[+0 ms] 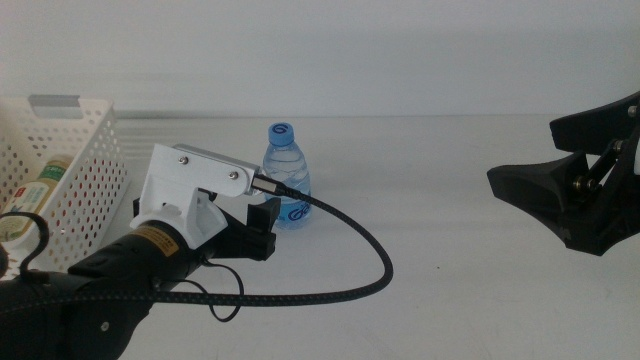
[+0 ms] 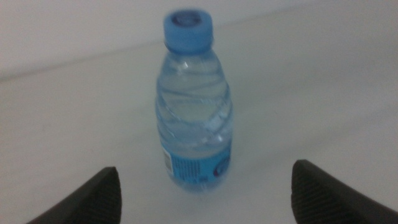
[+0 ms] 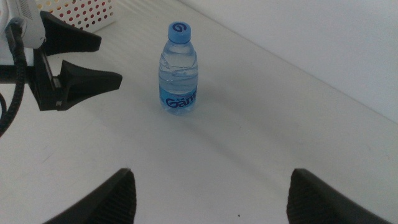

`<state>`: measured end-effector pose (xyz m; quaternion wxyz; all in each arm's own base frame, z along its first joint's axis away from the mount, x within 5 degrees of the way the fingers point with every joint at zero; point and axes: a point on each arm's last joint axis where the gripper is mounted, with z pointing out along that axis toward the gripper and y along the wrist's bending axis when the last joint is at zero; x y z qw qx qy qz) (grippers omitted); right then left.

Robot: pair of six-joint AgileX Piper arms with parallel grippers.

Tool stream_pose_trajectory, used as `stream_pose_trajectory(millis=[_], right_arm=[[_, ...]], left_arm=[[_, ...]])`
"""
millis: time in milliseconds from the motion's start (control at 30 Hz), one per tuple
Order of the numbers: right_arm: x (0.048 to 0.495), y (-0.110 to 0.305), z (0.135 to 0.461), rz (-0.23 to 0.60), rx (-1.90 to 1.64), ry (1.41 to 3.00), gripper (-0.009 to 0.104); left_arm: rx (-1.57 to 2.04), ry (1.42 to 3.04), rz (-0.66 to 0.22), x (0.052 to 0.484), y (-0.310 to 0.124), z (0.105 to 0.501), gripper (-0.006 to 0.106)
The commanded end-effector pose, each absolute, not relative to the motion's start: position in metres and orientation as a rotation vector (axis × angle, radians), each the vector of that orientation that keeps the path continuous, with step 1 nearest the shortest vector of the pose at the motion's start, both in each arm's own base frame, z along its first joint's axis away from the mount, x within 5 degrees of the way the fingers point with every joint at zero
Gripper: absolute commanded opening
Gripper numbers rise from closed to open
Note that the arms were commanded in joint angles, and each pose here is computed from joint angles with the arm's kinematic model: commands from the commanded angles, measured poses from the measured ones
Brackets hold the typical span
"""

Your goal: Use arms to grab the bottles and put them into the dustbin to the left of the table.

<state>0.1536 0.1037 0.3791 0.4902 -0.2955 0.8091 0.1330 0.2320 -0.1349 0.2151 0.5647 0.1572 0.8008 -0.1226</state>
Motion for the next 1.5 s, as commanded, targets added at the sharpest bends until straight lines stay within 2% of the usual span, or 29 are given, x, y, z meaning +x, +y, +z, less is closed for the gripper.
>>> stream_pose_trajectory(millis=[0, 533, 767, 900, 1467], right_arm=[[0.153, 0.103, 0.398, 0.335, -0.689, 1.851, 0.063], [0.153, 0.103, 0.398, 0.335, -0.689, 1.851, 0.063], [0.153, 0.103, 0.398, 0.335, -0.689, 1.851, 0.063], [0.153, 0.103, 0.398, 0.335, -0.689, 1.851, 0.063], [0.153, 0.103, 0.398, 0.335, -0.689, 1.851, 0.063]], left_arm=[[0.317, 1.739, -0.300, 0.237, -0.136, 0.235, 0.090], [0.330, 1.612, -0.288, 0.247, -0.143, 0.228, 0.090], [0.266, 1.588, -0.329, 0.256, -0.147, 0.213, 0.090], [0.313, 1.573, -0.302, 0.265, -0.154, 0.206, 0.090], [0.283, 1.555, -0.311, 0.317, -0.161, 0.205, 0.090]])
